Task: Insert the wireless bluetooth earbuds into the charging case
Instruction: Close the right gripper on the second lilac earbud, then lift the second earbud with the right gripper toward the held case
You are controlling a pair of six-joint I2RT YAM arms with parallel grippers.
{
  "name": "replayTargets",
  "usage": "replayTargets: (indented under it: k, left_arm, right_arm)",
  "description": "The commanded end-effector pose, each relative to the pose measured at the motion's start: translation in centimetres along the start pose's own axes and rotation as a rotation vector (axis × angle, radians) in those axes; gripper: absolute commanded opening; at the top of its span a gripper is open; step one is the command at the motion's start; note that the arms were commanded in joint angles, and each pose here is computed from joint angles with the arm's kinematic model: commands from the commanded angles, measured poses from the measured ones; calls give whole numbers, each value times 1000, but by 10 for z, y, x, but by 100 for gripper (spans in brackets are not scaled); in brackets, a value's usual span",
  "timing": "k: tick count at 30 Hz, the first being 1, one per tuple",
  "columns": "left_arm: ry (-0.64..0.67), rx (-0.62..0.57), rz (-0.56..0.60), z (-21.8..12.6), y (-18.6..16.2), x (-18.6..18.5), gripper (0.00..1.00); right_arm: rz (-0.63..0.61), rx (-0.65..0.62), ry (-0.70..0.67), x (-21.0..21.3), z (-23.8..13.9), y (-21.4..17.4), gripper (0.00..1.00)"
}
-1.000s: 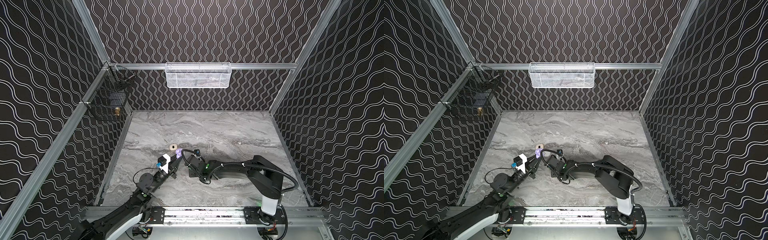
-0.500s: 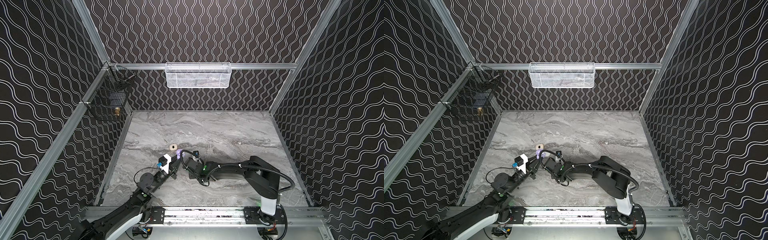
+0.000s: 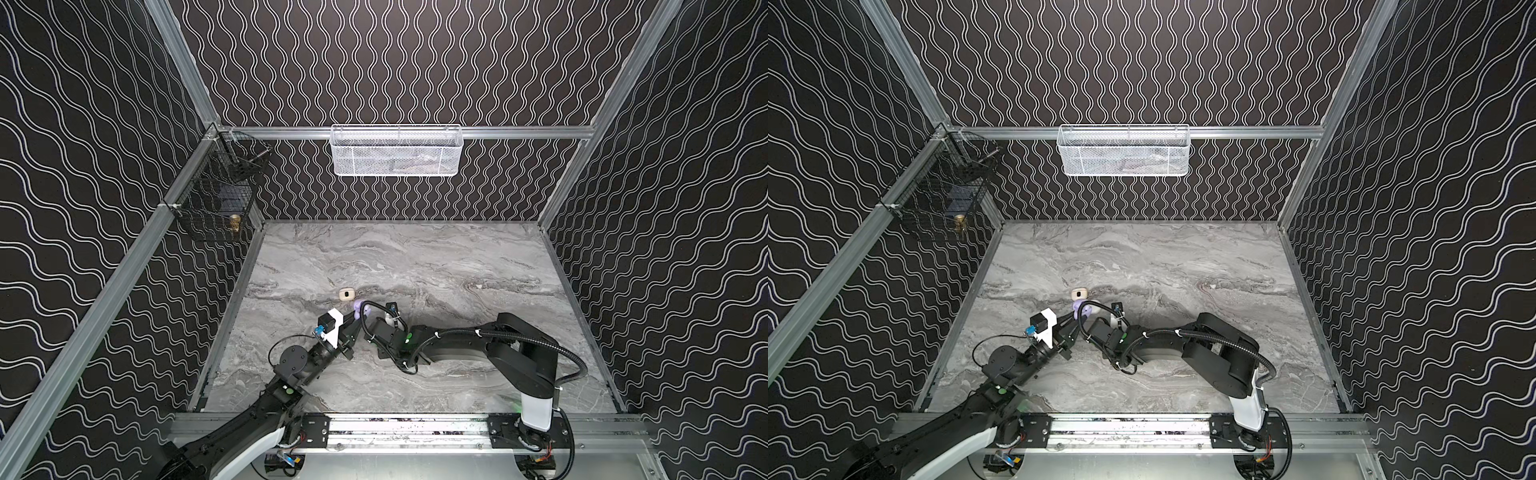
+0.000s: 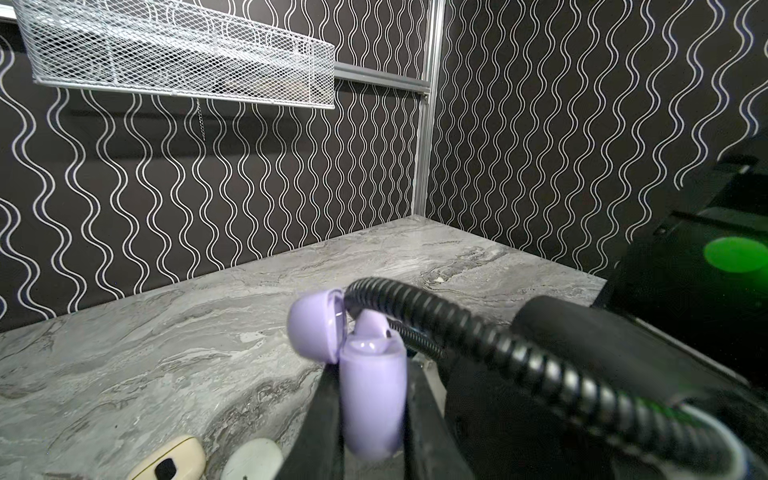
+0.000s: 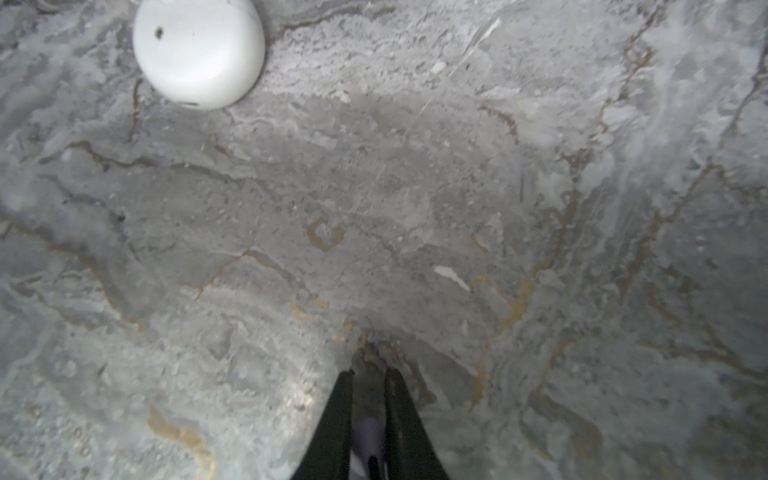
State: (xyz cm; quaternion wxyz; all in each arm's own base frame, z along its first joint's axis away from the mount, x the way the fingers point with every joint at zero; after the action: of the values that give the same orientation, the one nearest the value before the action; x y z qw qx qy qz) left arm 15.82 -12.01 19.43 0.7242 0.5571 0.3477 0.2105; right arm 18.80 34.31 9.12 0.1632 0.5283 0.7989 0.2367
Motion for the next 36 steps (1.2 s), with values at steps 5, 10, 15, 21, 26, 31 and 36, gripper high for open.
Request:
replayTargets:
  k: [5,10,15,21,26,31,36]
  left_arm:
    - [6,-27,4,-5,-3,1,0]
    - [13,-23,6,-5,-3,2,0]
    - [16,-25,6,-5,-3,2,0]
    - [15,-23,6,-4,-3,2,0]
    - [21,-19,6,-4,-4,3,0]
    - [22,-16,5,-4,-4,3,0]
    - [21,-20,2,-4,-3,3,0]
  right_arm:
    - [-5,60,9,-5,-3,-14,31]
    - [-14,63,17,-3,-4,-15,32]
    - [-27,67,19,0,-6,-18,35]
    - [-37,69,18,3,-7,-24,36]
    - [-36,62,17,5,-9,-22,30]
    - [-36,61,0,3,-9,-23,28]
    - [-34,65,-12,2,-9,-26,21]
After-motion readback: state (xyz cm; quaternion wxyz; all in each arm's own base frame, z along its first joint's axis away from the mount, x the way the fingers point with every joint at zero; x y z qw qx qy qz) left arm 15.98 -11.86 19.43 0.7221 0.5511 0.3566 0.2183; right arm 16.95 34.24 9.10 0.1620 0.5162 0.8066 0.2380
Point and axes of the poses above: each gripper's point midway between its finger pads, its own z axis out along the fingers, its own x axis along the line the jaws close on, y = z × x, the point moved 9 cm from there along -z, back along the fingers, and after that the axes turned 13 degrees about -z, right-handed, at the moved point
